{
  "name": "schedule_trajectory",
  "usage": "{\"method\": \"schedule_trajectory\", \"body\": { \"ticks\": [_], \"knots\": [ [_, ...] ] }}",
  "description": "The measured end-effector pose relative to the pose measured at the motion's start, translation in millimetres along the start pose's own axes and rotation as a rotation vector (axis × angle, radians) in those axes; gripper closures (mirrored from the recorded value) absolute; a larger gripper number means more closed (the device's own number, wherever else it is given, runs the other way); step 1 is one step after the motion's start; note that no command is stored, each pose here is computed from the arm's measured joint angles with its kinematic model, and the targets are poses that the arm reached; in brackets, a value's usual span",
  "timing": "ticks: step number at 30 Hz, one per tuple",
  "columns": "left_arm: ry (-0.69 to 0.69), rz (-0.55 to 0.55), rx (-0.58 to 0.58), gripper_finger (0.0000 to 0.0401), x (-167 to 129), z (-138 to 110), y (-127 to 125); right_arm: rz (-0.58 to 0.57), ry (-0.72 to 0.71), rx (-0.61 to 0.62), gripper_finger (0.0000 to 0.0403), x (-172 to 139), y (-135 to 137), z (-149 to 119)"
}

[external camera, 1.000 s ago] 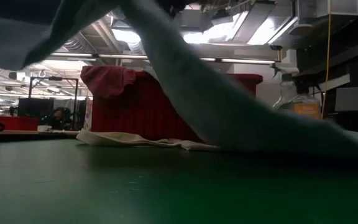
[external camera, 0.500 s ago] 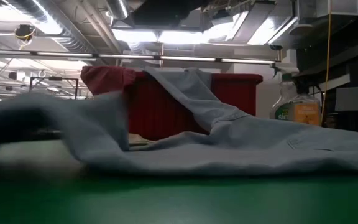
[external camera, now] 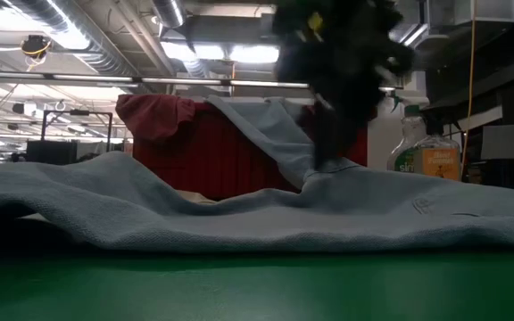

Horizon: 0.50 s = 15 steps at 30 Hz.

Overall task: Fold Laundry from Bin
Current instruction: Fold the blue pants from the red laundry basket

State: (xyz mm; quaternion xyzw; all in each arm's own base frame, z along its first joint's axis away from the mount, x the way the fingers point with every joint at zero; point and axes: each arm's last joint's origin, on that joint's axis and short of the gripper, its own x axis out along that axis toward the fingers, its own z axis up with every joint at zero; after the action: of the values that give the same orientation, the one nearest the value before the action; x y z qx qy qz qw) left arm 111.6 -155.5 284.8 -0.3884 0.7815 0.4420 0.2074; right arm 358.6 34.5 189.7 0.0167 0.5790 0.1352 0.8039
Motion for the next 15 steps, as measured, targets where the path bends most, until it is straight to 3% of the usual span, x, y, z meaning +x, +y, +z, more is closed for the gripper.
{"method": "schedule_trajectory", "body": {
  "ticks": [6, 15],
  "knots": [
    [0.001, 0.001, 0.025, 0.0388, 0, 0, 0, -0.061, 0.086, 0.027, 0.0215, 34, -2, -39],
    [0.001, -0.001, 0.103, 0.0396, 0, 0, 0, -0.058, 0.299, 0.099, 0.0215, 39, -2, -73]
  ]
}}
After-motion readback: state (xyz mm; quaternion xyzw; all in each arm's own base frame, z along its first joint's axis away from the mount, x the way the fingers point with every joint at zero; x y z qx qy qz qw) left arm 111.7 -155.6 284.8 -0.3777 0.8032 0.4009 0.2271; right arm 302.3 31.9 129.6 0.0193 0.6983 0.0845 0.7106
